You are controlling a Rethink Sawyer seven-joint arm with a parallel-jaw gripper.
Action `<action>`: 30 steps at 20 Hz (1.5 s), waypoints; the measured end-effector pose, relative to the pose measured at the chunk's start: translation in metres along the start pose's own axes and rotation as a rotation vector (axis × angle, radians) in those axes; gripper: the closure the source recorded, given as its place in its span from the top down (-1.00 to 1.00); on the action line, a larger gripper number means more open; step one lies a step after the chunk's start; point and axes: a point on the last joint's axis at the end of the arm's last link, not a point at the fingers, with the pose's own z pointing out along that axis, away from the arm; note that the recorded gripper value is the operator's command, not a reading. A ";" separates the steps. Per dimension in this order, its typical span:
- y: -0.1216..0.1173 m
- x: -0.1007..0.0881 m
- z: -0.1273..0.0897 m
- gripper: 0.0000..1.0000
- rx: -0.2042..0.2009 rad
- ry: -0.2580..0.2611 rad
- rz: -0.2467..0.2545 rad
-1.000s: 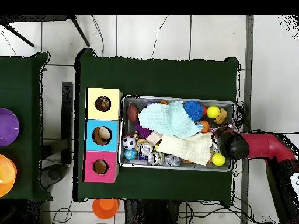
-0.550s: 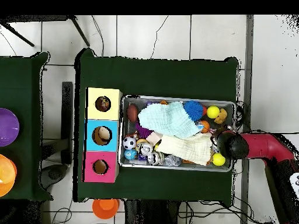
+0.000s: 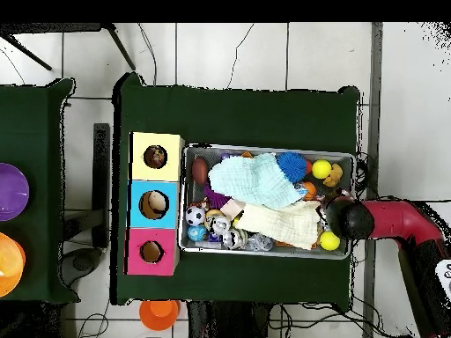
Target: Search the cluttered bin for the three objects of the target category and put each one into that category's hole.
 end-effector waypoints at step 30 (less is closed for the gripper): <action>0.054 -0.024 -0.140 -1.00 -0.054 0.007 0.004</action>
